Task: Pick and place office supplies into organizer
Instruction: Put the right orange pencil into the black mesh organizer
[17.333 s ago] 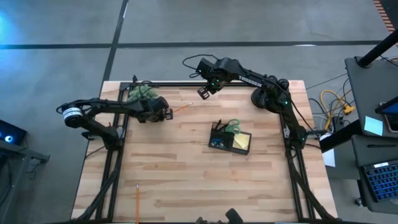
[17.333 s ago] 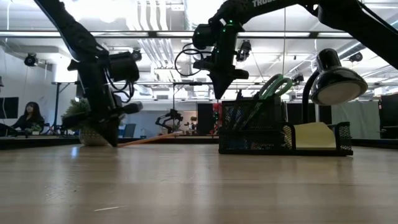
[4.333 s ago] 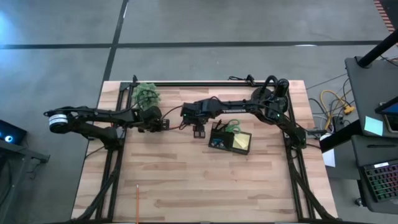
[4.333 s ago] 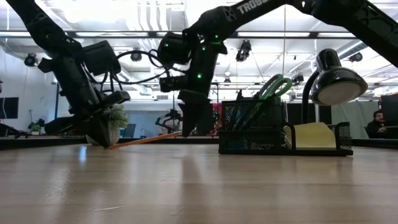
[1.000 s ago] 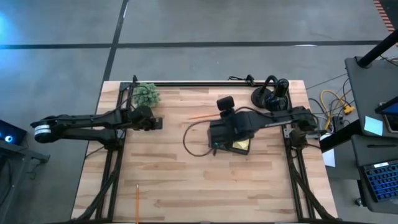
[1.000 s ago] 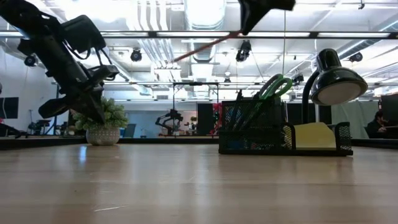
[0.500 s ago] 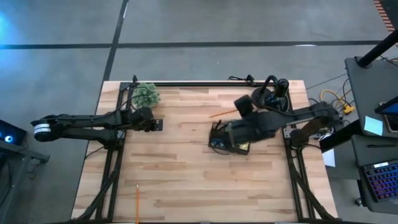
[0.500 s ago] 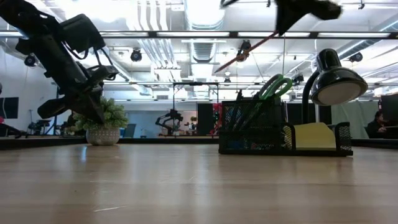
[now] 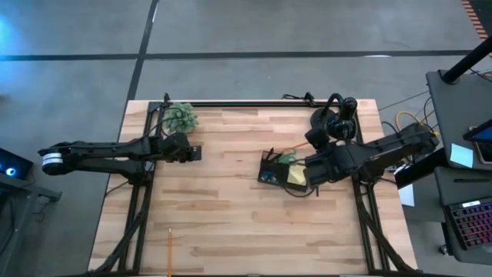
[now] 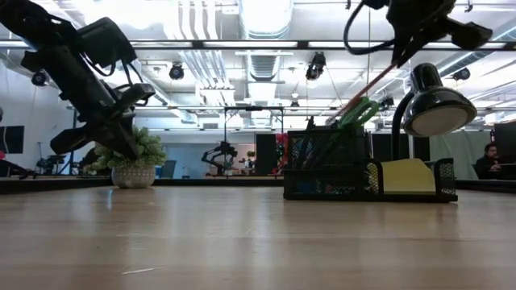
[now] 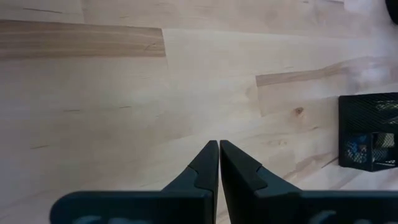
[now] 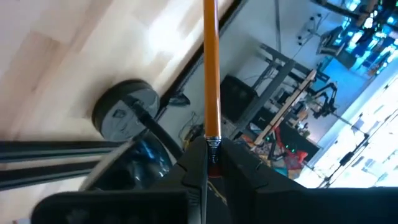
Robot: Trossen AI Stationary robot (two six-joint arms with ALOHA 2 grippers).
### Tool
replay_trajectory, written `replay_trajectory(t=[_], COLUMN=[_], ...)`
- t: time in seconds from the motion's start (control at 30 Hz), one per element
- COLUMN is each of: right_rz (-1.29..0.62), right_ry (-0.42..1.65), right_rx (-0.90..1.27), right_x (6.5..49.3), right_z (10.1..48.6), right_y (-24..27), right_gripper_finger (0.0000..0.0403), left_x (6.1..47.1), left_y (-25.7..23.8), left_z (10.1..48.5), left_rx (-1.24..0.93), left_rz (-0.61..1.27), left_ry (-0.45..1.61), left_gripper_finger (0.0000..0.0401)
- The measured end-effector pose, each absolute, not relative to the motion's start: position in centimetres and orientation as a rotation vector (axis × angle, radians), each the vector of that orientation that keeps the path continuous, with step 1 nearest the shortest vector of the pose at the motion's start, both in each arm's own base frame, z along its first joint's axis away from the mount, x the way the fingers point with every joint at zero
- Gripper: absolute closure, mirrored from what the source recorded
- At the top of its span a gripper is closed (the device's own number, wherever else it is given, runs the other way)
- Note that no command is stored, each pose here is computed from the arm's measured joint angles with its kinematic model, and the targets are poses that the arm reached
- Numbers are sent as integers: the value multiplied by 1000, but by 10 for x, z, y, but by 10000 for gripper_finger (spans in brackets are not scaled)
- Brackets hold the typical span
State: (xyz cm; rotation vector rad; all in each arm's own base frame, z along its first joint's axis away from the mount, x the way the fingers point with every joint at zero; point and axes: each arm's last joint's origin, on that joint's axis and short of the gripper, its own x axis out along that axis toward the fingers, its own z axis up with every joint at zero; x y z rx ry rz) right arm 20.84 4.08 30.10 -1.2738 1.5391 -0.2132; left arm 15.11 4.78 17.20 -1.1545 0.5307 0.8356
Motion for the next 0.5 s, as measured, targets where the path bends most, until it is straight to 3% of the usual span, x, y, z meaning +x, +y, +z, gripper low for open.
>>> replay_trajectory(t=[0.5], right_rz=[-200], right_ry=[1507], right_rx=[-1220], right_x=[208], right_z=[298], right_y=[52], right_gripper_finger=[374], left_x=[152], left_y=[48], left_z=[173], left_rx=[-1158], left_rz=[828], left_ry=[516], left_gripper_finger=[401])
